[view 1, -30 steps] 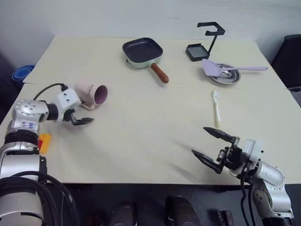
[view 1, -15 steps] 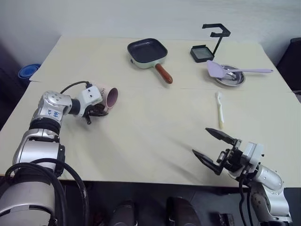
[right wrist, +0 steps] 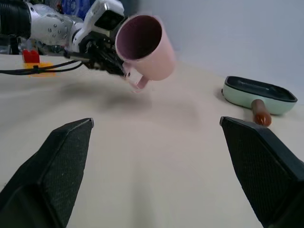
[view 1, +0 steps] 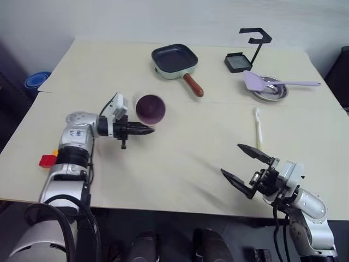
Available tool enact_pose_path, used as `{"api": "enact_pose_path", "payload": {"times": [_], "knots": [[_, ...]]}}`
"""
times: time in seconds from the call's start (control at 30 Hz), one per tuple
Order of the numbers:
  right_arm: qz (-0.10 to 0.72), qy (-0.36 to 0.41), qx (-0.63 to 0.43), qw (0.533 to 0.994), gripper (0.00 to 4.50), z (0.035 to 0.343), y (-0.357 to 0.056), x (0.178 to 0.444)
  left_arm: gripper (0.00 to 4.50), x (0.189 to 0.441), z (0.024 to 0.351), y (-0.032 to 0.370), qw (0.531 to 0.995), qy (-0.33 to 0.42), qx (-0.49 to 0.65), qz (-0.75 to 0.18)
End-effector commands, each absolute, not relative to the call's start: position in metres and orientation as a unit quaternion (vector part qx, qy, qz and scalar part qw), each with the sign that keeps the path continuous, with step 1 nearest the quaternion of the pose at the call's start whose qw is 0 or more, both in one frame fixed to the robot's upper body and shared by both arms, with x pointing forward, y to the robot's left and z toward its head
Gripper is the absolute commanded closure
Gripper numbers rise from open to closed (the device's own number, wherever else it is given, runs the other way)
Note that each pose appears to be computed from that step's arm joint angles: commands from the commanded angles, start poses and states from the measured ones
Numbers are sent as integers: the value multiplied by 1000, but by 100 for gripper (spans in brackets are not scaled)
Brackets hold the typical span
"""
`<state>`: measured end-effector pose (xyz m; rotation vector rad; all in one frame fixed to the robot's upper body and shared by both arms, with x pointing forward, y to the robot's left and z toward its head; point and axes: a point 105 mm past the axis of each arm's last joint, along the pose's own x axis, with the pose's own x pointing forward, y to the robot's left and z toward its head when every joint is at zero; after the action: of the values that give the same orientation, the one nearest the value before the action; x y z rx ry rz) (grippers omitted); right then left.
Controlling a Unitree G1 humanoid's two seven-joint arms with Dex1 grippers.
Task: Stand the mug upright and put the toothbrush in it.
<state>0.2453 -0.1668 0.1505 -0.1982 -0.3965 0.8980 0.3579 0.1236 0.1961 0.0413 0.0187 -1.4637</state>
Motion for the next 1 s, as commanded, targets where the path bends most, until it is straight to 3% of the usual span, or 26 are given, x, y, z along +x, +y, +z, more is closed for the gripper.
{"api": "enact_pose_path", "payload": {"times": [0.03,0.17,0.3,0.63,0.9,1.0], "knots": [[424,-199,-120,875,0,166,-171,246,450,343,211,96,725,-18,-75,-685],[425,-175,-123,880,0,166,-176,246,450,342,181,65,737,38,-157,-657],[428,-133,-106,887,0,158,-183,241,450,336,154,40,724,141,-226,-636],[423,-122,-91,893,0,142,-192,235,450,327,144,45,692,247,-308,-605],[393,-129,-69,908,0,140,-205,237,233,332,147,67,743,191,-230,-599],[378,-127,-69,915,0,140,-215,234,213,322,144,91,759,182,-163,-603]]}}
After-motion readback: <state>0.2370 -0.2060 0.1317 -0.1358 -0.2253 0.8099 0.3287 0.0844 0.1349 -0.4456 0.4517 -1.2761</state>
